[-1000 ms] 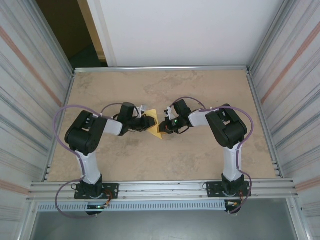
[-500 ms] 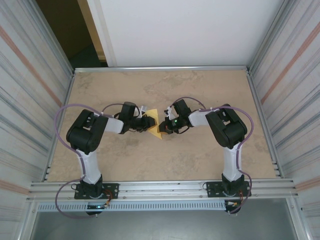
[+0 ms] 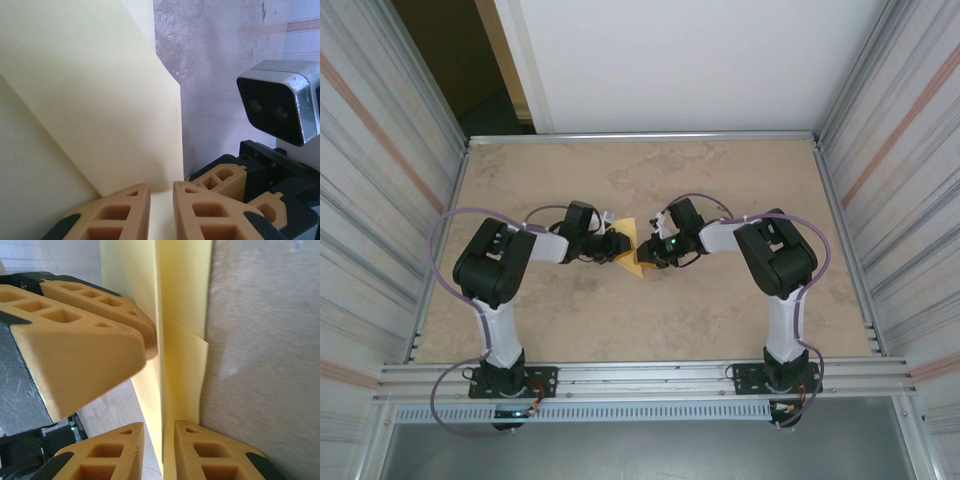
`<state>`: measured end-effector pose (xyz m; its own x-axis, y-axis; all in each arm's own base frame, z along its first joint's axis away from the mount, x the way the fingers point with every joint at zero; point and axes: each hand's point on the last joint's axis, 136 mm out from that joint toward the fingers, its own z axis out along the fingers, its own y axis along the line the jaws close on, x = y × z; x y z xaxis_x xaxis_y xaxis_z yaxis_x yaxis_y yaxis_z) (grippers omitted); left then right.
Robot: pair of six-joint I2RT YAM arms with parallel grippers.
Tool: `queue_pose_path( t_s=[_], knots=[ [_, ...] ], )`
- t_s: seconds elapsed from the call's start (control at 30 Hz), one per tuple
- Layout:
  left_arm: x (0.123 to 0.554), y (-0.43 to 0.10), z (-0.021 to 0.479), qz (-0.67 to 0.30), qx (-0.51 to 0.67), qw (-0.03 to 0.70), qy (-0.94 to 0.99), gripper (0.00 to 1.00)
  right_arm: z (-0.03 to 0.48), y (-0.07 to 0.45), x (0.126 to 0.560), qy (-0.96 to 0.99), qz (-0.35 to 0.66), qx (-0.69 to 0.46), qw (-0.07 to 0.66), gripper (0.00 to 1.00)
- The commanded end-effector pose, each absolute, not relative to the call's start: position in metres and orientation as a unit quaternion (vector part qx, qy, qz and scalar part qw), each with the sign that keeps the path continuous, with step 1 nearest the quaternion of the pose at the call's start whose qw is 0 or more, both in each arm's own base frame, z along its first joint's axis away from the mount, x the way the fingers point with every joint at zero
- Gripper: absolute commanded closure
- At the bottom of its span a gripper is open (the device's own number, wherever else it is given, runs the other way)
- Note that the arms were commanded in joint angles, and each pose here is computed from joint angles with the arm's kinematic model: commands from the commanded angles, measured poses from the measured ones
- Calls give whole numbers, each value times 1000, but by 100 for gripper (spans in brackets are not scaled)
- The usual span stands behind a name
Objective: Fold a paper plane with a square sheet of paper (pick it up from the middle)
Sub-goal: Fourth fold the wing at the center of the table.
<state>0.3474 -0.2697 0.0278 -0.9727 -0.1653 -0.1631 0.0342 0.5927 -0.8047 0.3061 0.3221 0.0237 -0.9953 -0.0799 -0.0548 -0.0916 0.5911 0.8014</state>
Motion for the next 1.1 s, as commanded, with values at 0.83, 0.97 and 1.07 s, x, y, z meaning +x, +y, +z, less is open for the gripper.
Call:
queue_pose_path(
  t_s=[0.83, 0.97, 1.07],
  knots=[
    [319, -246, -30, -367, -77, 39, 926, 78, 38, 295, 294, 919, 392, -36, 30, 75],
    [319, -246, -31, -366, -78, 39, 926, 80, 33, 302, 297, 921, 386, -37, 22, 78],
    [319, -245, -31, -365, -80, 38, 927, 80, 31, 313, 297, 920, 388, -45, 18, 79]
  ],
)
